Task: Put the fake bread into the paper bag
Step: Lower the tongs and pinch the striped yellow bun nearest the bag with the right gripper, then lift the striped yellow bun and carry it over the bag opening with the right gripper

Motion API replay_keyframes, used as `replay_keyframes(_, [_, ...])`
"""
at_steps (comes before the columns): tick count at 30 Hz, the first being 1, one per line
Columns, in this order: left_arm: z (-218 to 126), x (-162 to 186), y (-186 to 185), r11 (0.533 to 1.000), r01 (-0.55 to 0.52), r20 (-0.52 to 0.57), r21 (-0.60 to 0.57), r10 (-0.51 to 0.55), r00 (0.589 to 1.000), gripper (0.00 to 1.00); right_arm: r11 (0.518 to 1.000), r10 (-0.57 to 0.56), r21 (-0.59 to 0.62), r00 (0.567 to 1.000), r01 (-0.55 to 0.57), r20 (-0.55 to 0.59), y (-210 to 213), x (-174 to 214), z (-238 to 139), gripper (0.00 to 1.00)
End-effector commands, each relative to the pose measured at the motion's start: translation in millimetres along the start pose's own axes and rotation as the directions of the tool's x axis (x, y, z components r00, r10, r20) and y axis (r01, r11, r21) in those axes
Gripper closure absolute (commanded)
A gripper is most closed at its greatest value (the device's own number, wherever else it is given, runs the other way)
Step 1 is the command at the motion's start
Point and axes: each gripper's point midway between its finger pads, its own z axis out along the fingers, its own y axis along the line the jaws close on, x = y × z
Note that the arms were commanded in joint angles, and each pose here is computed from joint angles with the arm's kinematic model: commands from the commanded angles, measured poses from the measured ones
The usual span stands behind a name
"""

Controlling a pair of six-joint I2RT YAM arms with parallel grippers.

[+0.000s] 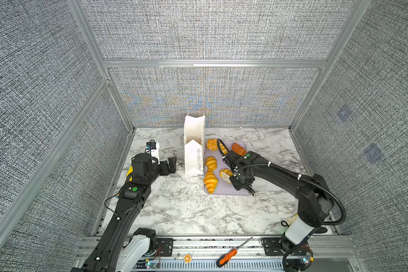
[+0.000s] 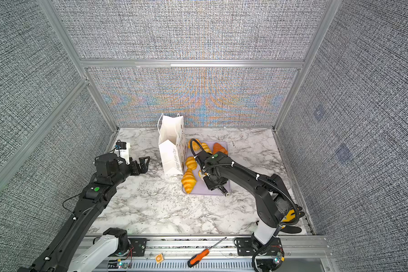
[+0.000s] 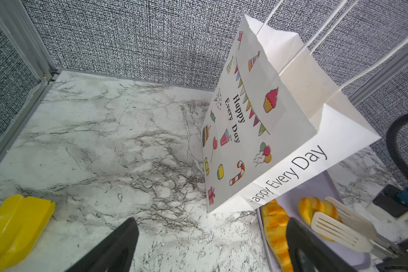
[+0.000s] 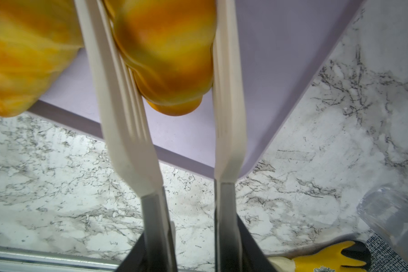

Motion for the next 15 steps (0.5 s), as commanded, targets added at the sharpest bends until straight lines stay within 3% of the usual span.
replay_keyframes(1, [-1, 2, 2, 1.0, 0.003, -0.004, -0.007, -0.003, 1.0, 0.01, 1.0, 0.02, -0.005, 1.0, -0.02, 0.01, -2, 3, -10, 0.59])
replay_keyframes(15, [-1, -2, -6, 1.0, 0.005, -0.002, 0.029, -0.005, 1.0, 0.01, 0.998, 0.054, -0.019, 0.99, -0.052, 0.129, -2, -3, -63, 0.6])
